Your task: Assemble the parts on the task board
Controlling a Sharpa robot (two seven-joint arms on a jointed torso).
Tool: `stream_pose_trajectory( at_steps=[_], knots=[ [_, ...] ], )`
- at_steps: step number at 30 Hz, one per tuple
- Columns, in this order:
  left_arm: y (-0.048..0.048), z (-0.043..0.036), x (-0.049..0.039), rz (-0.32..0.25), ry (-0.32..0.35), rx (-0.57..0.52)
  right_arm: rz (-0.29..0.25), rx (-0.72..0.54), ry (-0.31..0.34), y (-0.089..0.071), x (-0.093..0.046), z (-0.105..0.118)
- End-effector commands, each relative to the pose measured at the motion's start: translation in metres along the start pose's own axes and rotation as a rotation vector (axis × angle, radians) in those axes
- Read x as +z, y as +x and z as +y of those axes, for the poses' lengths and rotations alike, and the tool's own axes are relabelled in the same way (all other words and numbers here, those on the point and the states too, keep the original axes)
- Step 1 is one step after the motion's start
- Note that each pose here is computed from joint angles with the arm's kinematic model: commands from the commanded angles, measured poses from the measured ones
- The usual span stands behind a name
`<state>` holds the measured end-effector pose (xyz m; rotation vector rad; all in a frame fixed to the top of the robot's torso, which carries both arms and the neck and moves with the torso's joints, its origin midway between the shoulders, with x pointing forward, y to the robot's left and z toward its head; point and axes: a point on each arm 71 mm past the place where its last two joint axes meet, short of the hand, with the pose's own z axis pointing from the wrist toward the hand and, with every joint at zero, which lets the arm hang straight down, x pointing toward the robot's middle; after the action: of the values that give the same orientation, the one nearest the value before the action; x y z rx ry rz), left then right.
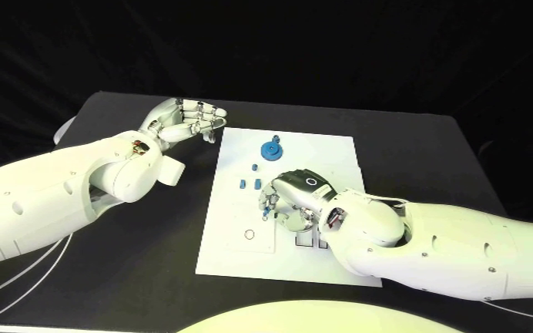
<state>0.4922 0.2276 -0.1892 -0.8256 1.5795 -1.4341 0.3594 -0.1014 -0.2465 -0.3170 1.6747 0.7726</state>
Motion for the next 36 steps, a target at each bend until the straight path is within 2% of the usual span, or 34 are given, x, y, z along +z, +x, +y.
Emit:
stream_pose_trajectory(
  at_steps=[1,36],
  knots=[
    [0.0026,-0.0008,0.0005,0.012,0.007,-0.013,0.019,-0.031,-0.008,0.0037,0.0002,0.0016],
    [0.0011,0.0005,-0.0002,0.015,-0.002,-0.013,0.05,-0.05,0.01,0.0136,0.0018,0.0009]
  ],
)
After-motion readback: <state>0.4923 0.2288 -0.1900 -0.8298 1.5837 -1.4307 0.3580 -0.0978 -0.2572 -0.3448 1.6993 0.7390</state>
